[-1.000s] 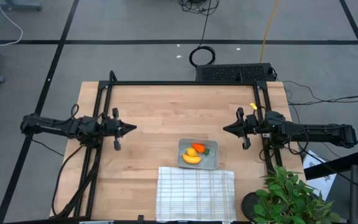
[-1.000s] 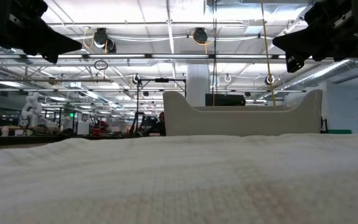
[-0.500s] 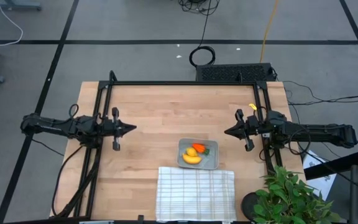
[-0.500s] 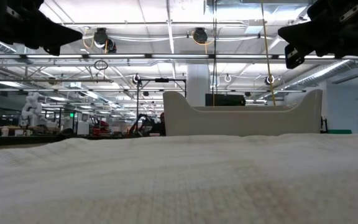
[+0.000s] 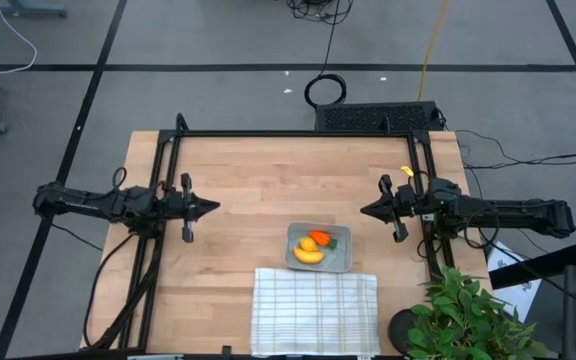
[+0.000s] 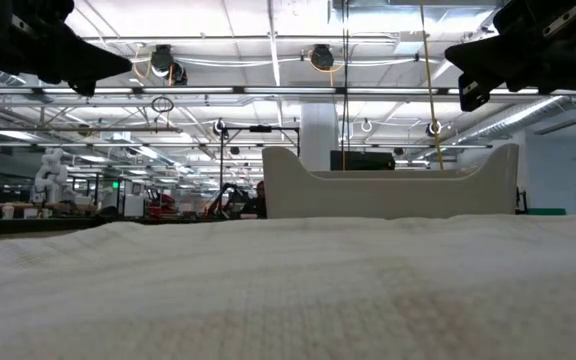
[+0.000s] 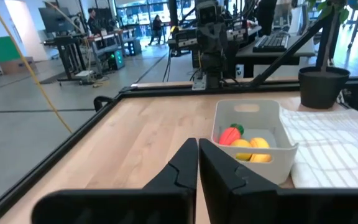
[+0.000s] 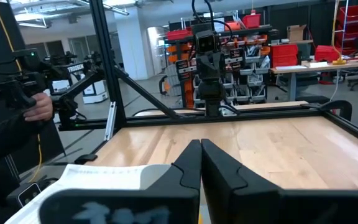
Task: Pick and placing Produce into tupperware
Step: Return to Home Position
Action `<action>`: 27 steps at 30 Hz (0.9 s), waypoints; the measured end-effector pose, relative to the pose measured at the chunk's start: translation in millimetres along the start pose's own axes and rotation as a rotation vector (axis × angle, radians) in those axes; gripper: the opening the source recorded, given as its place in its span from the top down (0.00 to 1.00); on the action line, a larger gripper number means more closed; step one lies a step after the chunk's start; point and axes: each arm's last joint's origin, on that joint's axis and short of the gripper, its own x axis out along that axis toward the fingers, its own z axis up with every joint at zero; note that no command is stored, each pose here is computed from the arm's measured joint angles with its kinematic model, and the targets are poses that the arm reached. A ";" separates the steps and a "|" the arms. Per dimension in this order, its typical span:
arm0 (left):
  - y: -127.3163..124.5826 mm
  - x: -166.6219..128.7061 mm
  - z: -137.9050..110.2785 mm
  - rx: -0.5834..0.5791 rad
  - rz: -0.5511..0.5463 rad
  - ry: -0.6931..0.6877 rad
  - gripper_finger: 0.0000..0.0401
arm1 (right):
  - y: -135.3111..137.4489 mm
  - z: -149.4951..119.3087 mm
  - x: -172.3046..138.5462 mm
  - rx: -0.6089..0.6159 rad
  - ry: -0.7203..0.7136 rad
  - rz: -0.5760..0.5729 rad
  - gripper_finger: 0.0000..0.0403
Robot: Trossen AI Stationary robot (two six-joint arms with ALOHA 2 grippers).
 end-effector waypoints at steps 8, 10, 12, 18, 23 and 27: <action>0.0 0.0 -0.7 0.005 -0.001 0.007 0.96 | 0.0 0.0 0.0 0.000 0.000 0.000 1.00; -0.1 0.0 -0.7 0.006 -0.001 0.008 0.97 | 0.0 0.0 0.0 0.000 0.000 0.000 1.00; 0.0 0.0 -0.7 0.006 0.000 0.007 0.99 | 0.0 0.0 0.0 0.000 0.000 0.000 1.00; 0.0 0.0 -0.7 0.006 0.000 0.007 0.98 | 0.0 0.0 0.0 0.000 0.000 0.000 1.00; 0.0 0.0 -0.7 0.006 0.000 0.007 0.94 | 0.0 0.0 0.0 0.000 0.000 0.000 1.00; 0.0 0.0 -0.7 0.006 0.000 0.007 0.93 | 0.0 0.0 0.0 0.000 0.000 0.000 1.00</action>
